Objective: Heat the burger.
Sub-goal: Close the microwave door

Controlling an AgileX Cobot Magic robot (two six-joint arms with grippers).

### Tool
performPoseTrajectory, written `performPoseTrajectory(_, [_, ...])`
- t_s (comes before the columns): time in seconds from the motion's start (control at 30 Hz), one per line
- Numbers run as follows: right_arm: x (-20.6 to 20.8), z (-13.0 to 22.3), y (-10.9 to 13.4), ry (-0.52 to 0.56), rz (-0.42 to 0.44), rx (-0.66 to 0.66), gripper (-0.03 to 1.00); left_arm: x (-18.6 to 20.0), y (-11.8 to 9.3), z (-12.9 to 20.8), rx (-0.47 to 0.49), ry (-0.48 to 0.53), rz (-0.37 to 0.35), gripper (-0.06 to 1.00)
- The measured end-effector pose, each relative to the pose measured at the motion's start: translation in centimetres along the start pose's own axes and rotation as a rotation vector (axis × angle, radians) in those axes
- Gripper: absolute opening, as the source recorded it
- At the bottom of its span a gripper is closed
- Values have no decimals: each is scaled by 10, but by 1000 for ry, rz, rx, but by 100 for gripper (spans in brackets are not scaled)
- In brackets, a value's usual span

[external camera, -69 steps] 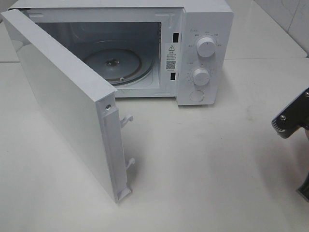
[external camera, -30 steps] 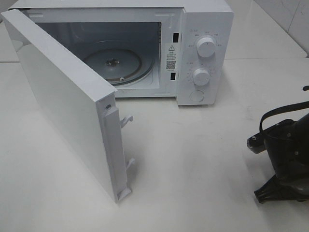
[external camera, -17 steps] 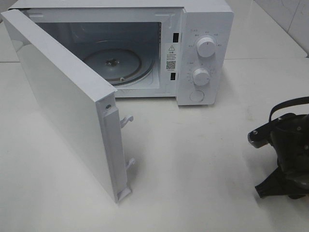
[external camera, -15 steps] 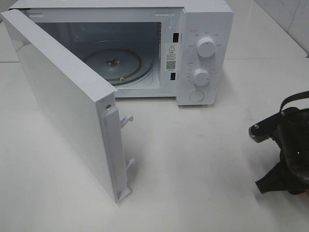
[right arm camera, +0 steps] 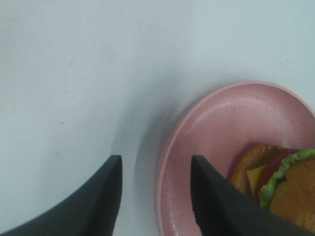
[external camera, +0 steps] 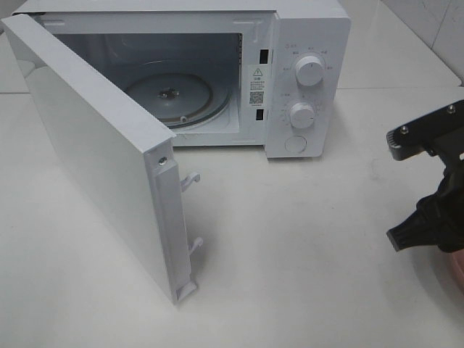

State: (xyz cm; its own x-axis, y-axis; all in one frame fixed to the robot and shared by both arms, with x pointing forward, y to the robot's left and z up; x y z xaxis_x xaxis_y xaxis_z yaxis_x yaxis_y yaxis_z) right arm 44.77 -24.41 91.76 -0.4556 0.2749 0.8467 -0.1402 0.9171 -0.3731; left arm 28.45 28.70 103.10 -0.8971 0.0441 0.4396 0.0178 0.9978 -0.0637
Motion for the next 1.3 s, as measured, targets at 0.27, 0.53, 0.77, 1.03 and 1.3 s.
performPoseTrajectory(0.27, [31, -18, 1, -85, -108, 64, 48, 0, 0, 0, 0, 0, 0, 97])
performPoseTrajectory(0.53, [43, -26, 9, -98, -179, 160, 67, 0, 0, 0, 0, 0, 0, 97])
performPoseTrajectory(0.77, [52, -30, 18, -97, -249, 208, 79, 0, 0, 0, 0, 0, 0, 97])
performPoseTrajectory(1.03, [53, -25, 20, -64, -267, 224, 78, 0, 0, 0, 0, 0, 0, 97])
performPoseTrajectory(1.3, [63, -19, 19, -63, -306, 213, 77, 0, 0, 0, 0, 0, 0, 97])
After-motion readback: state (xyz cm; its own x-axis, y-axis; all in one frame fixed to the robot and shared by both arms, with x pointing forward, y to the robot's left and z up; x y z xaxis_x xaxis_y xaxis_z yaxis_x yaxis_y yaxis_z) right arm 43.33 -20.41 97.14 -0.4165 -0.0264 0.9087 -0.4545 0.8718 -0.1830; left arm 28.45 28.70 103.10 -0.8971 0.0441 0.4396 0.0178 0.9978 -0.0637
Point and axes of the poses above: a point on each arm's last joint axis where the gripper is mounted, x pointing back along that axis away from the gripper, y along the wrist's bending axis when the last joint is at zero, z = x × y, the point moved 6 cm from there along -x, pointing out along that axis toward the gripper, and after that the axes turned 3 degrees about x, right-handed, at the moved point
